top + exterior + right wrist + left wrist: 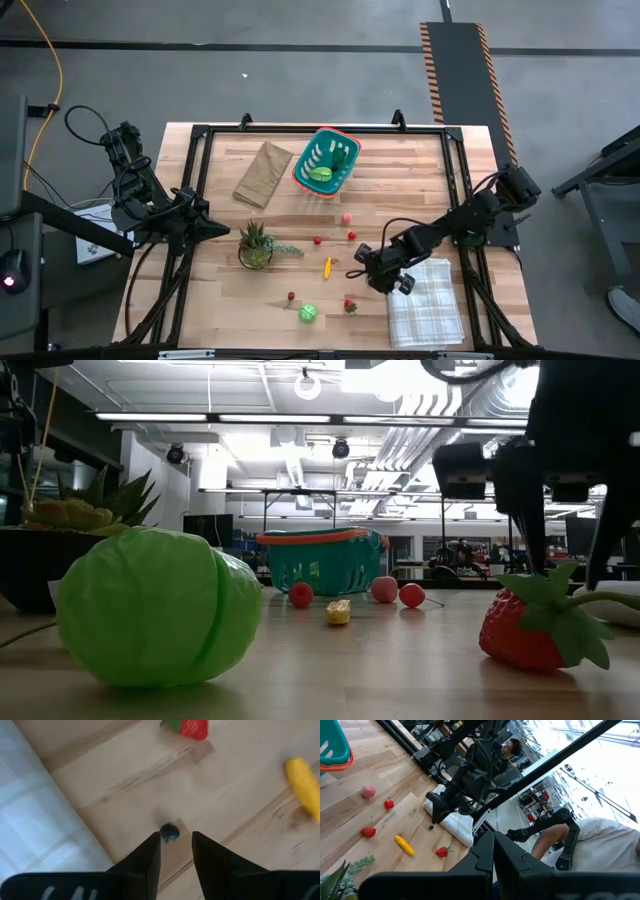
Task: Pick and placing Produce into tupperware
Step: Put the black cherry in the green basket
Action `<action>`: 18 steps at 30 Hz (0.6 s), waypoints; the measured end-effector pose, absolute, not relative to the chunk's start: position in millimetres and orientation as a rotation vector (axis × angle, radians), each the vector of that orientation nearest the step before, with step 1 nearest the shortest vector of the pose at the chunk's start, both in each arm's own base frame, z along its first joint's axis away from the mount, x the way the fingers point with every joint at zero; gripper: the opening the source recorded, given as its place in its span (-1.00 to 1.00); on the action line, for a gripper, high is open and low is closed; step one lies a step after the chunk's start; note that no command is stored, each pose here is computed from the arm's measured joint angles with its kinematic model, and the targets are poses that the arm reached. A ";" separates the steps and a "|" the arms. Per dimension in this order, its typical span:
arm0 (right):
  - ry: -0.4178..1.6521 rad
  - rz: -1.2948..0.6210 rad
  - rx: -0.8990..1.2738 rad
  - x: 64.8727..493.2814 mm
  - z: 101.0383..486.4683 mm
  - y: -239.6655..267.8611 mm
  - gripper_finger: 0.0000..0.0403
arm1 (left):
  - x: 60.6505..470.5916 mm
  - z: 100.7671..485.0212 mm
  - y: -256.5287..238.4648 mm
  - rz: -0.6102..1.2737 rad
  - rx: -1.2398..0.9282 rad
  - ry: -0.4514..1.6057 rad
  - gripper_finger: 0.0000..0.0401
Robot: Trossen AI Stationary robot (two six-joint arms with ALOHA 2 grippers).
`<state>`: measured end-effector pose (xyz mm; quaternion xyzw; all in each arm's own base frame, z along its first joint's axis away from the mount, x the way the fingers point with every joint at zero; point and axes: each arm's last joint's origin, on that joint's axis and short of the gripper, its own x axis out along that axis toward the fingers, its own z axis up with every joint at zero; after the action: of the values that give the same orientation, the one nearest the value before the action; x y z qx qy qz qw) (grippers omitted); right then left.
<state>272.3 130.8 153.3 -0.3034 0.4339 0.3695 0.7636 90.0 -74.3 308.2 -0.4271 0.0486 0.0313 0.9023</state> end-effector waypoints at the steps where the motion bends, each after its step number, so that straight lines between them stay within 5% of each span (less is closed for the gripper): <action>1: 0.944 0.803 -0.660 271.5 151.8 130.4 -0.49 | 90.0 308.3 -74.2 0.065 -0.884 0.100 -1.00; 18: 0.897 0.819 -0.642 269.6 145.1 130.3 -0.49 | 90.0 308.2 -74.3 0.065 -0.883 0.100 -1.00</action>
<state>269.6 130.3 145.1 -0.2965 0.4140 0.3779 0.7732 90.0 -74.3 308.2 -0.4271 0.0486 0.0315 0.9023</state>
